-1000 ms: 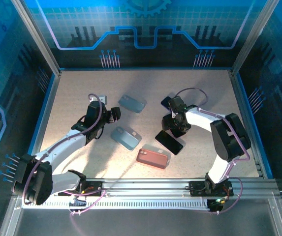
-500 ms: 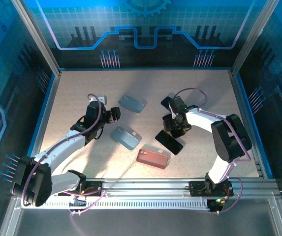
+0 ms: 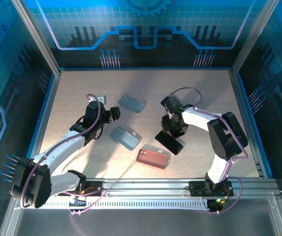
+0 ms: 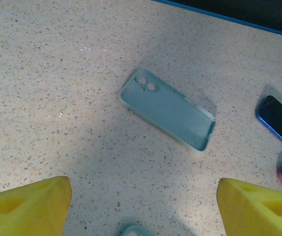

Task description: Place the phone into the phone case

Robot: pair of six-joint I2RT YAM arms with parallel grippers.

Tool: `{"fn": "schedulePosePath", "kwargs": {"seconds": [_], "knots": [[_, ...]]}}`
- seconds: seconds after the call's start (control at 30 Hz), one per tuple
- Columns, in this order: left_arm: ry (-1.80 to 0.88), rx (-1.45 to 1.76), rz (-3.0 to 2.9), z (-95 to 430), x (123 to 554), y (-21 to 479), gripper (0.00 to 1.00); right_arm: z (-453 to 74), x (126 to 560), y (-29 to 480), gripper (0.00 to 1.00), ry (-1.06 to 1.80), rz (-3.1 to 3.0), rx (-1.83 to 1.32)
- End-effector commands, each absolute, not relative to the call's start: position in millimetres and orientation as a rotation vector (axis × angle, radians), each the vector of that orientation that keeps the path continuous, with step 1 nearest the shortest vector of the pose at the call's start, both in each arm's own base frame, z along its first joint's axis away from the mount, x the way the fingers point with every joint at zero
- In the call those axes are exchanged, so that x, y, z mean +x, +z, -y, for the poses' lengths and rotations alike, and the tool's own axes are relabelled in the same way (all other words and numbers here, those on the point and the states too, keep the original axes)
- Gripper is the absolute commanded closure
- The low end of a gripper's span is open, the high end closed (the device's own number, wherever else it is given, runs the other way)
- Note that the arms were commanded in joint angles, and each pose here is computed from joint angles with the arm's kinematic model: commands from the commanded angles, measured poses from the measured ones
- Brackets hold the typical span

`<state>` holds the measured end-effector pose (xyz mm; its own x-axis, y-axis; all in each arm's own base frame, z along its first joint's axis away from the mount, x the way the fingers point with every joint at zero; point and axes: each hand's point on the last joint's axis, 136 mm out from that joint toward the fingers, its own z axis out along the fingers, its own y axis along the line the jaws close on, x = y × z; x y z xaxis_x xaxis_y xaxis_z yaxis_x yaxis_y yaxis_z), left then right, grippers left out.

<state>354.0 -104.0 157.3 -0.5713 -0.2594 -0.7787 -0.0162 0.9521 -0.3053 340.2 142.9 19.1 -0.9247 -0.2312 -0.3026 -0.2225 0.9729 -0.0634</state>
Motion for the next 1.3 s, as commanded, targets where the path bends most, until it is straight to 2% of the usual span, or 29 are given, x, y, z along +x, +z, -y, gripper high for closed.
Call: {"fn": "schedulePosePath", "kwargs": {"seconds": [0.0,0.13,0.3,0.57,0.9,0.97,1.13,1.27], "knots": [[-0.355,-0.18,-2.171,108.2,347.9,159.3,0.23,-142.4,340.2,15.1,0.19,-0.09,-2.832,-0.334],[-0.366,-0.185,-2.184,109.4,345.9,157.9,0.24,-140.9,337.7,10.1,0.24,-0.11,-2.853,-0.318],[-0.41,-0.188,-2.204,115.4,343.4,154.8,0.27,-137.8,336.4,6.7,0.36,-0.159,-2.855,-0.316],[-0.511,-0.169,-2.246,135.3,341.1,147.6,0.34,-147.7,345.8,39.8,0.38,-0.075,-2.795,-0.35],[-0.687,-0.091,-2.297,179.7,332.0,138.0,0.36,-169.4,346.0,71.4,0.38,0.123,-2.757,-0.431],[-0.703,-0.087,-2.306,186.1,332.4,134.1,0.36,-166.7,345.8,69.7,0.37,0.103,-2.76,-0.434],[-0.714,-0.074,-2.326,194.7,331.0,131.4,0.37,-154.1,344.2,69.4,0.2,0.077,-2.766,-0.399],[-0.711,-0.066,-2.323,195.3,329.0,129.5,0.37,-133.3,344.1,61.2,0.13,0.092,-2.808,-0.279]]}}
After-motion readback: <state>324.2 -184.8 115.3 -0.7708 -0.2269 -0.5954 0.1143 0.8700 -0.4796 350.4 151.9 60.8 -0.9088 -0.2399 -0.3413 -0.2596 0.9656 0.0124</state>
